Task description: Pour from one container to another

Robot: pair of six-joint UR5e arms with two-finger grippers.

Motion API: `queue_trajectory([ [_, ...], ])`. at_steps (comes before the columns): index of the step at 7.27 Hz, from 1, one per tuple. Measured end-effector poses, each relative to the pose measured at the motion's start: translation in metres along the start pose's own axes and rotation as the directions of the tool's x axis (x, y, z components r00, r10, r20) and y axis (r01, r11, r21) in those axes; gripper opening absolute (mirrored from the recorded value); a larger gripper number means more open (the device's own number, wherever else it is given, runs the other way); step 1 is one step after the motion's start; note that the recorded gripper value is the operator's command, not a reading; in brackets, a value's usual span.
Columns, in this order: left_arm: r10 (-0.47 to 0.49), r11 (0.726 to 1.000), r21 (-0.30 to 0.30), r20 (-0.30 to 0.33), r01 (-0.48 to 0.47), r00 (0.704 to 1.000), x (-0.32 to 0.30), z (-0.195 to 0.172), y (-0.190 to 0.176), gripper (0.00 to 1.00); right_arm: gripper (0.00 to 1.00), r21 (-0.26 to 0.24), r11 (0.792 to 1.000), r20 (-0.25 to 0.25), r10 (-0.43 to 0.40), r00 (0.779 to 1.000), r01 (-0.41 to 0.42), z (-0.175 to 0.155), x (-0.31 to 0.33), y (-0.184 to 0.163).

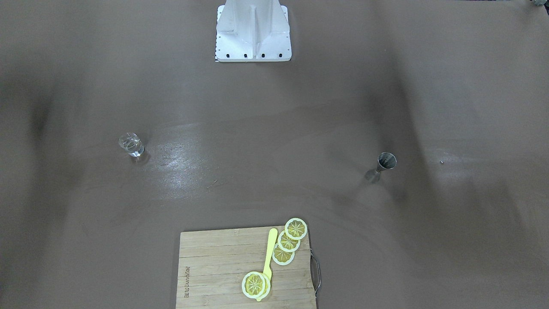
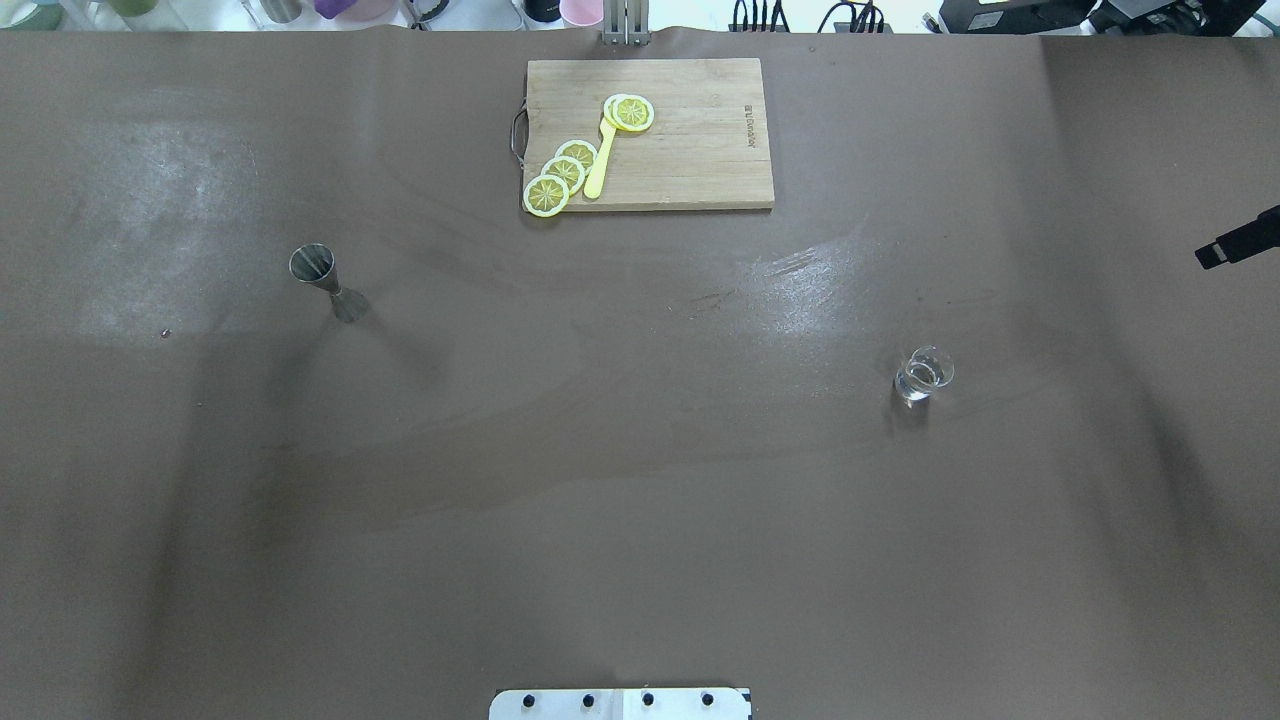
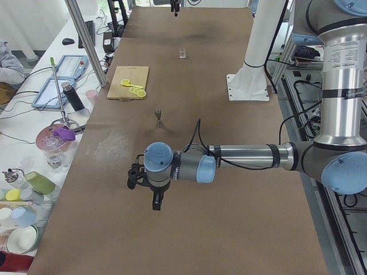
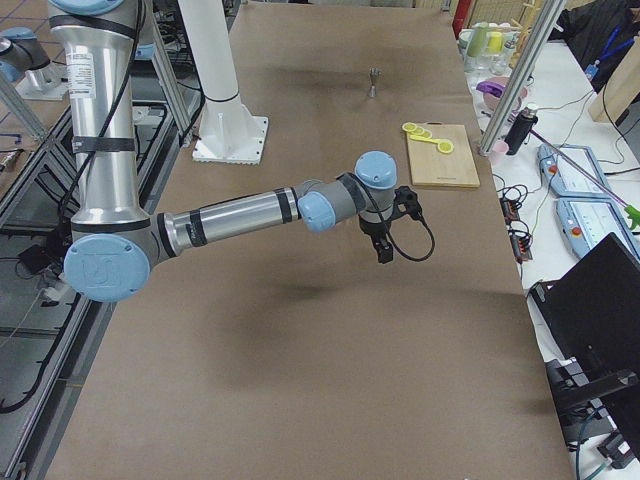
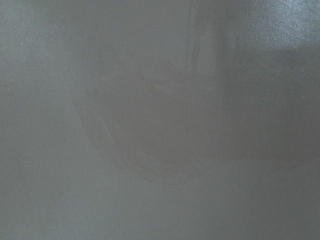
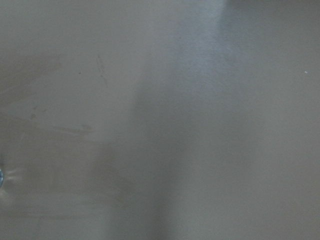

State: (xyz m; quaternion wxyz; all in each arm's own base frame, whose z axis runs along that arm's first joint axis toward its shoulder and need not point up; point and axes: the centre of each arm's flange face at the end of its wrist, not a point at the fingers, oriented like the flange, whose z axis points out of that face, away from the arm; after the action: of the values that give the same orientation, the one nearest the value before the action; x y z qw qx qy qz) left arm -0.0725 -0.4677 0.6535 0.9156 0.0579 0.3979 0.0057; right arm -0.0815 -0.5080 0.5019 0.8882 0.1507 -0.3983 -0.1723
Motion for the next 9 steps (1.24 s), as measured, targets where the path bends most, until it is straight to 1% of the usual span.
queue_trajectory([
  [1,-0.002,1.000,0.001,0.000,0.002,1.000,0.000,-0.001,0.001,0.99,1.00,0.012,0.998,0.013,-0.068,0.998,0.068,0.005,-0.011,-0.006],
  [2,-0.004,1.000,0.003,0.000,0.004,1.000,0.000,-0.003,0.001,0.99,1.00,0.018,0.993,0.024,-0.117,0.993,0.116,0.013,-0.022,-0.013],
  [4,-0.007,1.000,0.004,0.000,0.007,1.000,0.000,-0.005,0.006,0.99,1.00,0.027,0.986,0.038,-0.167,0.985,0.166,0.023,-0.029,-0.027],
  [7,-0.014,1.000,-0.003,0.001,0.014,1.000,-0.001,-0.003,0.026,0.99,1.00,0.091,0.960,0.091,-0.272,0.958,0.264,0.023,-0.043,-0.034],
  [8,-0.014,1.000,-0.004,0.001,0.014,1.000,-0.002,-0.003,0.028,0.99,1.00,0.116,0.948,0.108,-0.308,0.945,0.296,0.022,-0.051,-0.036],
  [9,-0.013,1.000,-0.003,0.001,0.013,1.000,-0.001,-0.004,0.029,0.99,1.00,0.147,0.928,0.121,-0.360,0.925,0.342,0.026,-0.064,-0.038],
])
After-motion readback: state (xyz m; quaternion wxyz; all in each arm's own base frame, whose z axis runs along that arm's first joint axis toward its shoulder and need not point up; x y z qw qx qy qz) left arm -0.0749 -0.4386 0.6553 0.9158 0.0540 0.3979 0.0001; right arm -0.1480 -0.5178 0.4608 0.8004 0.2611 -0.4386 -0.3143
